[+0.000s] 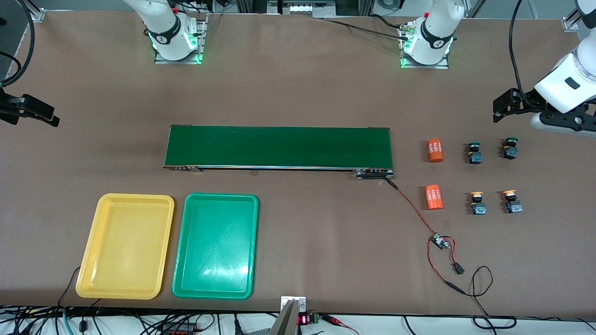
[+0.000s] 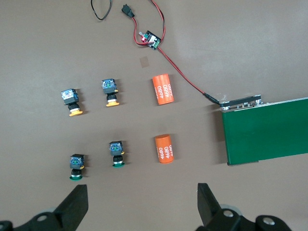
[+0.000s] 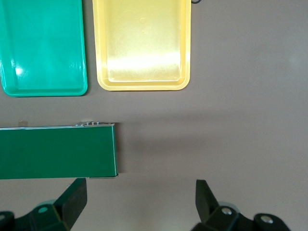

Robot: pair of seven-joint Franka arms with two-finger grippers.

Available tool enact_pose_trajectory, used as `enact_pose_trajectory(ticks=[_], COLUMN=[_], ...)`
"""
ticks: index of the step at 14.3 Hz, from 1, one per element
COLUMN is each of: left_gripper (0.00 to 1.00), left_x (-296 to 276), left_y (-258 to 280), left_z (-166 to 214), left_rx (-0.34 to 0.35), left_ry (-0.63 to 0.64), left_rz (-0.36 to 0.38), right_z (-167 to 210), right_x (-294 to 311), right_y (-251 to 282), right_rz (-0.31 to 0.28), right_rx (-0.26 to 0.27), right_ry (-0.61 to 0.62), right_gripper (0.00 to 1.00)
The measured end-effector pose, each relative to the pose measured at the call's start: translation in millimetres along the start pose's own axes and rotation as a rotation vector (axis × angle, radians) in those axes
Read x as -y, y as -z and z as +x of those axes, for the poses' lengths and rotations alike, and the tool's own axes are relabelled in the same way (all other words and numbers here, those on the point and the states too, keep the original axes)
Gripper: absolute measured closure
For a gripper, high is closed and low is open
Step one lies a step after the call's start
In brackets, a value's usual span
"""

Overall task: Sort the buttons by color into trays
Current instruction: 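Move the left gripper toward the first orange cylinder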

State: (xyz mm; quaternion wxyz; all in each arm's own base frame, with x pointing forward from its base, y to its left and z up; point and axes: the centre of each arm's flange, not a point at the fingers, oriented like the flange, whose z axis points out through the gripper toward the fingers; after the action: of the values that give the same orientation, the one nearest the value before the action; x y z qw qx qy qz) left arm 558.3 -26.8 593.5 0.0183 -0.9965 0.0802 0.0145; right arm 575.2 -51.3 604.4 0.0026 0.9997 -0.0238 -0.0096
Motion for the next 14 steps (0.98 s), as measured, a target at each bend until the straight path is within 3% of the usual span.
enact_pose_trajectory(ticks=[8,11,14], left_gripper=[0.00,0.00,0.00], left_x=[0.9,3.6,12.3], left_y=[-2.2,-20.9,-68.0], left_z=[5.8,3.2,-0.3], left_rx=[0.011,0.107,0.303], left_ry=[0.000,0.005,0.019], left_rz=[-0.002,-0.013,-0.020], right_z=[0.2,0.5,0.6], right_x=[0.0,0.0,0.0], right_y=[0.1,0.4,0.3], right_rz=[0.000,0.000,0.000], right_rx=[-0.002,-0.005,-0.005], right_ry=[0.000,0.000,0.000], right_gripper=[0.00,0.00,0.00])
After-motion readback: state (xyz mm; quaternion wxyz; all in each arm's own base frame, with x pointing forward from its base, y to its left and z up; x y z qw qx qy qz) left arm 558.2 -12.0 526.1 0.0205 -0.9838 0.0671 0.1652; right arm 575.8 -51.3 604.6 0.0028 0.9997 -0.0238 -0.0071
